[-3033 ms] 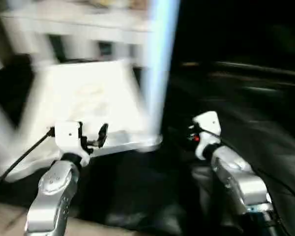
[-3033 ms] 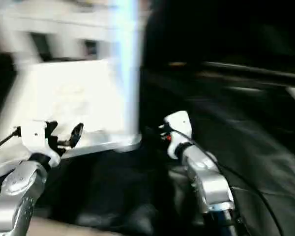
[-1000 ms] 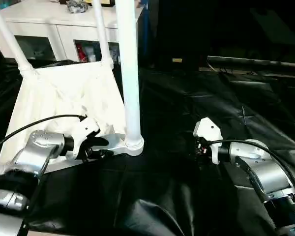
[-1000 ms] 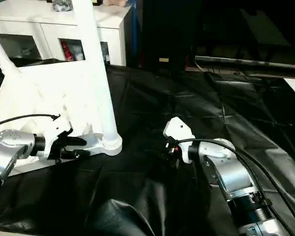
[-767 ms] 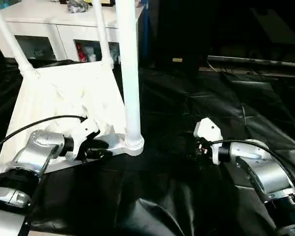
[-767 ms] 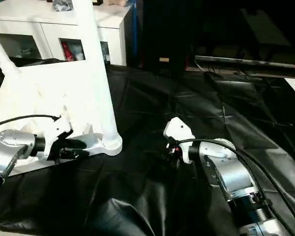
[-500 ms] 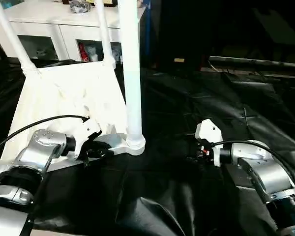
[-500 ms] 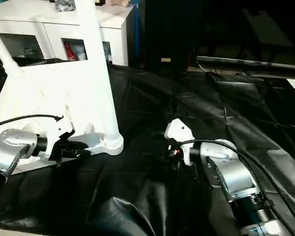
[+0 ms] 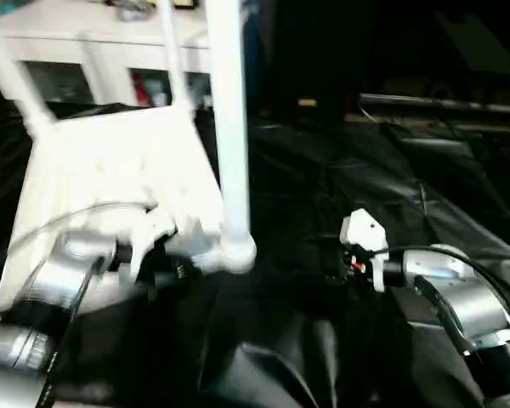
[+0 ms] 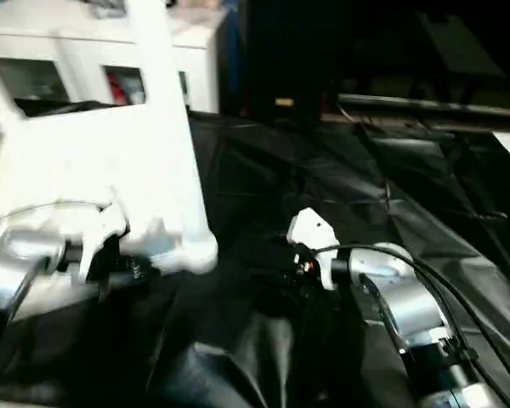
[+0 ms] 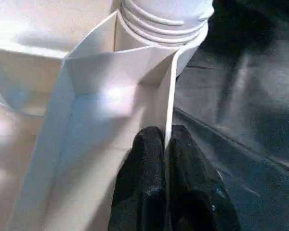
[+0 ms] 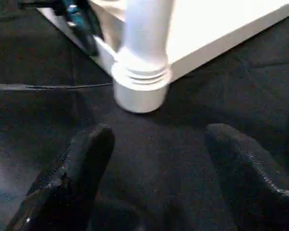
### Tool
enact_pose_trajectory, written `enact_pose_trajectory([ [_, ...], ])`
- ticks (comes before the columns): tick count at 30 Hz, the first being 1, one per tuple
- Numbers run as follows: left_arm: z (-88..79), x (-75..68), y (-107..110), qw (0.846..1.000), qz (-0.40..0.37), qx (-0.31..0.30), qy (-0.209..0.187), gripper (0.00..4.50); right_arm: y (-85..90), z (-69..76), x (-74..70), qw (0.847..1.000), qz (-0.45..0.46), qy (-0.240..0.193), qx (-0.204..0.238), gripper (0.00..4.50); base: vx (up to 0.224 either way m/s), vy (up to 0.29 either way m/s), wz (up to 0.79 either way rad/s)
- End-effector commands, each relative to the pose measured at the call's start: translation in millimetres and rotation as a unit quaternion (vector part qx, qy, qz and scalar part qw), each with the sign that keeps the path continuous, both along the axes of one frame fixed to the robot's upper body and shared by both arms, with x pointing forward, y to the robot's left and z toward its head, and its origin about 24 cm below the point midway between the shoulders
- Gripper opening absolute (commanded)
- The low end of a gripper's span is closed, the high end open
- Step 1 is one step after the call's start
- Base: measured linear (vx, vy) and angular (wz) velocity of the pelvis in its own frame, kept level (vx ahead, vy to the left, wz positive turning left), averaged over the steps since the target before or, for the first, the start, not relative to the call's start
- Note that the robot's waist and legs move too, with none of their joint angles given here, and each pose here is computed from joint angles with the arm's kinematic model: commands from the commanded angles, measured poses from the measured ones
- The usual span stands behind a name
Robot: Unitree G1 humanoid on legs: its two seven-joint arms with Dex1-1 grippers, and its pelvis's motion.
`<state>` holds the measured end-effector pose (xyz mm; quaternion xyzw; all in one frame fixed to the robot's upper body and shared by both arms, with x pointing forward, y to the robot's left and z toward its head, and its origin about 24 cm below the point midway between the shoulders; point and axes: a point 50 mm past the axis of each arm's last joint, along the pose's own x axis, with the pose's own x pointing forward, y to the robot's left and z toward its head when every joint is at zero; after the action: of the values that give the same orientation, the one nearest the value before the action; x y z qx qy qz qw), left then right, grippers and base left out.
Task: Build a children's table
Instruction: Rotate table base, then rotate leg to tighten
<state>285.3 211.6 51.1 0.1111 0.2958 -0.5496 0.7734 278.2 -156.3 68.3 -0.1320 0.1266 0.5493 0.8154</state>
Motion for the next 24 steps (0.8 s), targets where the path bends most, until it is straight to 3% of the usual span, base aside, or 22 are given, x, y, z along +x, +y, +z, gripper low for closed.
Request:
enact_pose_trajectory([
  [1,2.6,-12.5,-21,0.997,-0.056,-0.05,0.014,0.04,1.7,4.4,-0.2,1.0,0.001,-0.01,0.006,3.48,0.0,0.0,0.0],
  [5,-1.1,-21.7,-33,0.997,-0.064,-0.042,-0.012,0.04,5.4,1.9,-2.6,1.0,0.002,-0.006,0.009,3.48,0.0,0.0,0.0],
  [9,1.2,-19.6,-38,0.997,-0.048,-0.035,-0.049,0.04,6.6,1.3,-3.2,1.0,0.004,-0.005,0.009,3.48,0.0,0.0,0.0],
  [10,2.1,-19.3,-39,0.997,-0.043,-0.033,-0.055,0.31,6.7,1.3,-3.4,1.0,0.004,-0.005,0.009,3.48,0.0,0.0,0.0],
  [17,4.0,-21.6,-37,0.998,-0.033,-0.025,-0.051,0.96,6.3,1.9,-4.9,1.0,0.006,-0.004,0.007,3.48,0.0,0.0,0.0],
  [24,-0.3,-22.8,-34,0.999,-0.031,-0.014,-0.041,0.96,5.9,1.6,-6.1,1.0,0.006,-0.004,0.006,3.48,0.0,0.0,0.0],
])
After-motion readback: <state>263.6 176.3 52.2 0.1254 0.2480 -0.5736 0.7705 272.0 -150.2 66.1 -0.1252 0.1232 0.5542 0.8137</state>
